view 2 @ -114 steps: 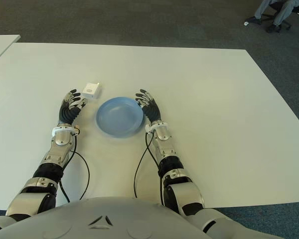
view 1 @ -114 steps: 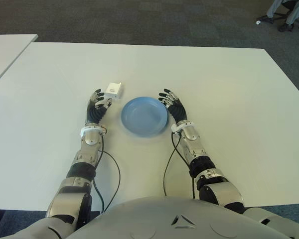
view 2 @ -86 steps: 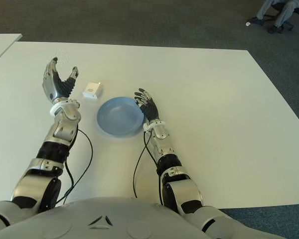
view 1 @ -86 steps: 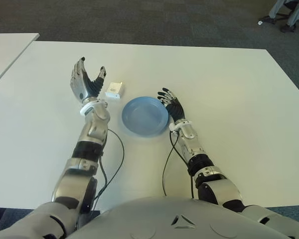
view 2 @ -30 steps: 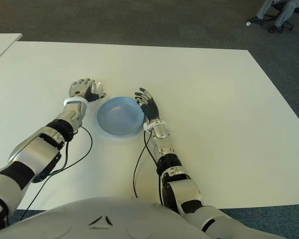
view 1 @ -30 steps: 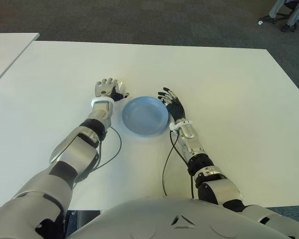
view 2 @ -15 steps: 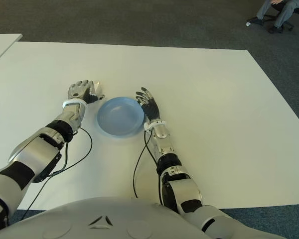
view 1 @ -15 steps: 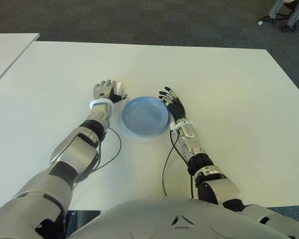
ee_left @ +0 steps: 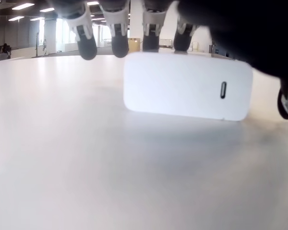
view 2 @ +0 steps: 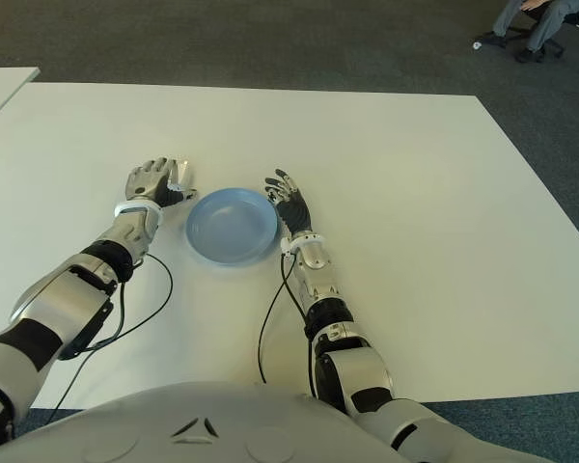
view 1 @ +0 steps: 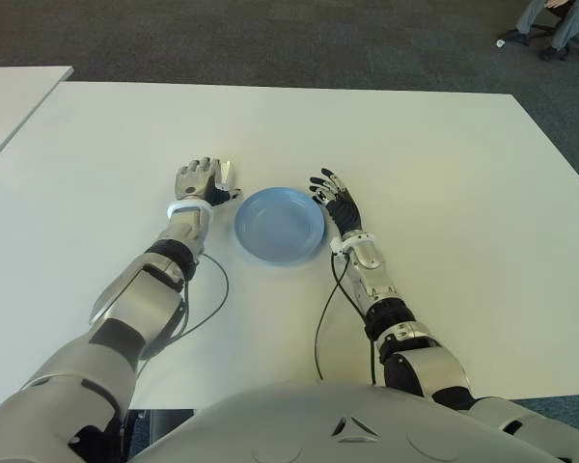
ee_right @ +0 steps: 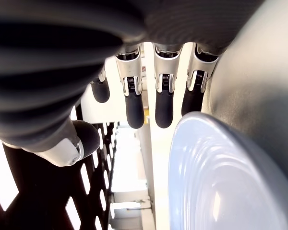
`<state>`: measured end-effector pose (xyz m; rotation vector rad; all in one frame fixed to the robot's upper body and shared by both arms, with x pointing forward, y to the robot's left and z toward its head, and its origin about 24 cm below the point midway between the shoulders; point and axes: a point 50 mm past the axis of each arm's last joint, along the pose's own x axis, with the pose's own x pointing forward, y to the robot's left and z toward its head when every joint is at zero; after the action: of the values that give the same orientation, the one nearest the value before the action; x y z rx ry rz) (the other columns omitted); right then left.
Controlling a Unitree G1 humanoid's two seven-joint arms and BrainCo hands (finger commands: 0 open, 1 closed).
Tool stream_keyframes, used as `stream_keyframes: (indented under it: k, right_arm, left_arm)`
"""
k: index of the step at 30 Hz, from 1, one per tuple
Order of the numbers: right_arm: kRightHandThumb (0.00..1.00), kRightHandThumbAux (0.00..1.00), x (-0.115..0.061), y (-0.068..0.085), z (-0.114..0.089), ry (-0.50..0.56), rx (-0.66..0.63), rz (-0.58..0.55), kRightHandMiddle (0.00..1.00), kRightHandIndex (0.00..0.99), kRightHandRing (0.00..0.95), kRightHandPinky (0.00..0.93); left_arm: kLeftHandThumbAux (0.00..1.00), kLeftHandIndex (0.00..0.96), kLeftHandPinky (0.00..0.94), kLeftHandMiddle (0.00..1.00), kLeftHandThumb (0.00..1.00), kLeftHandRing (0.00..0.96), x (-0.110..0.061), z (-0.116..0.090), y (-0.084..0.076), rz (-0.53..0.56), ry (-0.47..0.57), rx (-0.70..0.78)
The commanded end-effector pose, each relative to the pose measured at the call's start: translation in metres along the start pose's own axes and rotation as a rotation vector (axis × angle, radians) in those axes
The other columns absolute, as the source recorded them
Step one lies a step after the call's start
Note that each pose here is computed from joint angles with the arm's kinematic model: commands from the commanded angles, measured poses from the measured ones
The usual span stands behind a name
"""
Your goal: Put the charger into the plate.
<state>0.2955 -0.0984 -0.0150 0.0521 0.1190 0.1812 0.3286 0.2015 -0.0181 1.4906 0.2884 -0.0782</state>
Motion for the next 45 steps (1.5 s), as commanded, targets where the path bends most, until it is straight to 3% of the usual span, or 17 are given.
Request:
stream_keyframes:
  k: [1, 24, 30, 38, 41, 45]
  right_arm:
    - [0.0, 0.551, -0.009, -0.007, -0.017, 0.072, 0.003, -0.02, 0.238, 0.089, 0.213, 0.189]
    - [0.0, 0.55, -0.01, -0.012, -0.016, 0.071, 0.003, -0.017, 0.26, 0.1, 0.239, 0.219]
    - [0.0, 0.548, -0.01, -0.012, -0.017, 0.072, 0.001, -0.019, 0.262, 0.101, 0.245, 0.227]
    - [0.0, 0.548, -0.01, -0.012, -0.017, 0.07, -0.004, -0.025, 0.268, 0.102, 0.249, 0.225]
    - [0.0, 0.545, -0.01, -0.011, -0.016, 0.069, -0.007, -0.026, 0.265, 0.104, 0.244, 0.214]
    - [0.0, 0.541, -0.01, -0.011, -0.016, 0.07, -0.011, -0.028, 0.266, 0.107, 0.244, 0.219]
  left_arm:
    - [0.385, 0.0, 0.0, 0.0, 0.122, 0.0, -0.024, -0.025, -0.043, -0.173, 0.024, 0.045]
    - [0.476, 0.003, 0.003, 0.016, 0.065, 0.0, -0.036, -0.049, -0.048, -0.122, -0.055, 0.134]
    - [0.485, 0.026, 0.061, 0.05, 0.058, 0.029, -0.037, -0.051, -0.047, -0.1, -0.082, 0.151]
    - [0.503, 0.102, 0.242, 0.183, 0.143, 0.181, -0.04, -0.054, -0.045, -0.055, -0.154, 0.193]
    - [0.506, 0.207, 0.357, 0.366, 0.19, 0.346, -0.042, -0.054, -0.043, -0.029, -0.202, 0.227]
    - [0.507, 0.262, 0.444, 0.474, 0.213, 0.45, -0.044, -0.055, -0.041, 0.008, -0.278, 0.285]
